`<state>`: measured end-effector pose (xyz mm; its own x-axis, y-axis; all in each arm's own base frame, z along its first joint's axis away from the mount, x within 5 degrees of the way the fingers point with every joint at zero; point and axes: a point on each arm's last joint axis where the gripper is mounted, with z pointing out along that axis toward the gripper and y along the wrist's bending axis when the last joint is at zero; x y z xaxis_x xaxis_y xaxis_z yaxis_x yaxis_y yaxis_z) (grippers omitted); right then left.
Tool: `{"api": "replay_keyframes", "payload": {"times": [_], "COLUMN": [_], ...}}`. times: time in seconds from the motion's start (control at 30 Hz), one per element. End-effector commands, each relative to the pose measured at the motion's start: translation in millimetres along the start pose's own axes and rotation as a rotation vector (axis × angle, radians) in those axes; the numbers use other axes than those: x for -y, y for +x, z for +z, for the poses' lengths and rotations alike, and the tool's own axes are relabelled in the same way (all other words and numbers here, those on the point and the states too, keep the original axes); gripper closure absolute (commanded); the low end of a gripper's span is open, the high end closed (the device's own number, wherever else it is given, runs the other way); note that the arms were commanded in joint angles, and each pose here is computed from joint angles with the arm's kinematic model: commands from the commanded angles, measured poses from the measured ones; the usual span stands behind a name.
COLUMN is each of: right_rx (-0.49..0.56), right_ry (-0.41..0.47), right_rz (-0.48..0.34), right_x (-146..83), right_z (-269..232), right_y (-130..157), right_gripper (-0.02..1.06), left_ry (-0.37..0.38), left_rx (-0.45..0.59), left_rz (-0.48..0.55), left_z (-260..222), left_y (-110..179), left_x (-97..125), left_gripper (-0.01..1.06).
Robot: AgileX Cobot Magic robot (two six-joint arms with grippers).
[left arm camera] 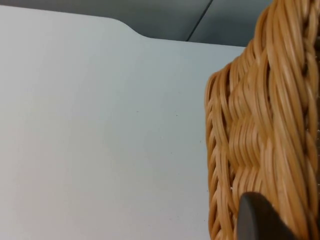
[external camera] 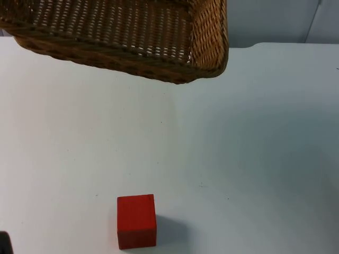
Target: Pick up the basket with the left hand and place the cube into the basket with the right hand.
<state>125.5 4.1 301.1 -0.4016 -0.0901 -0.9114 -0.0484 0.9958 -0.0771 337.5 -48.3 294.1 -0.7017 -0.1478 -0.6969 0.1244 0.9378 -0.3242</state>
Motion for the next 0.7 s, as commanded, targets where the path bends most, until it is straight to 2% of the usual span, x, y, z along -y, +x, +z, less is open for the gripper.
{"api": "replay_keyframes", "payload": {"times": [0.0, 0.27, 0.37, 0.43, 0.57, 0.67], "right_rx": [0.016, 0.014, 0.014, 0.014, -0.001, -0.001], "right_ry": [0.005, 0.005, 0.005, 0.005, 0.005, 0.005], "right_rz": [-0.013, -0.013, -0.013, -0.013, -0.013, -0.013], "right_x": [0.6, 0.6, 0.6, 0.6, 0.7, 0.7], "right_z": [-0.5, -0.5, -0.5, -0.5, -0.5, -0.5], "right_y": [-3.3, -3.1, -3.1, -3.1, -1.8, -1.8], "right_gripper": [1.05, 1.05, 1.05, 1.05, 1.05, 1.05], "left_ry": [0.010, -0.004, 0.043, 0.059, 0.117, 0.133], "left_rx": [0.047, 0.094, 0.073, 0.039, -0.088, -0.109], "left_rz": [-0.031, -0.036, -0.178, -0.185, -0.076, -0.030], "left_z": [-4.6, -4.9, -4.8, -4.7, -3.2, -2.9], "left_y": [-6.4, -10.7, -9.1, -6.2, 7.6, 10.3], "left_x": [3.0, 1.7, 5.5, 7.2, 20.4, 24.3], "left_gripper": [1.05, 1.05, 1.05, 1.05, 1.05, 1.05]}}
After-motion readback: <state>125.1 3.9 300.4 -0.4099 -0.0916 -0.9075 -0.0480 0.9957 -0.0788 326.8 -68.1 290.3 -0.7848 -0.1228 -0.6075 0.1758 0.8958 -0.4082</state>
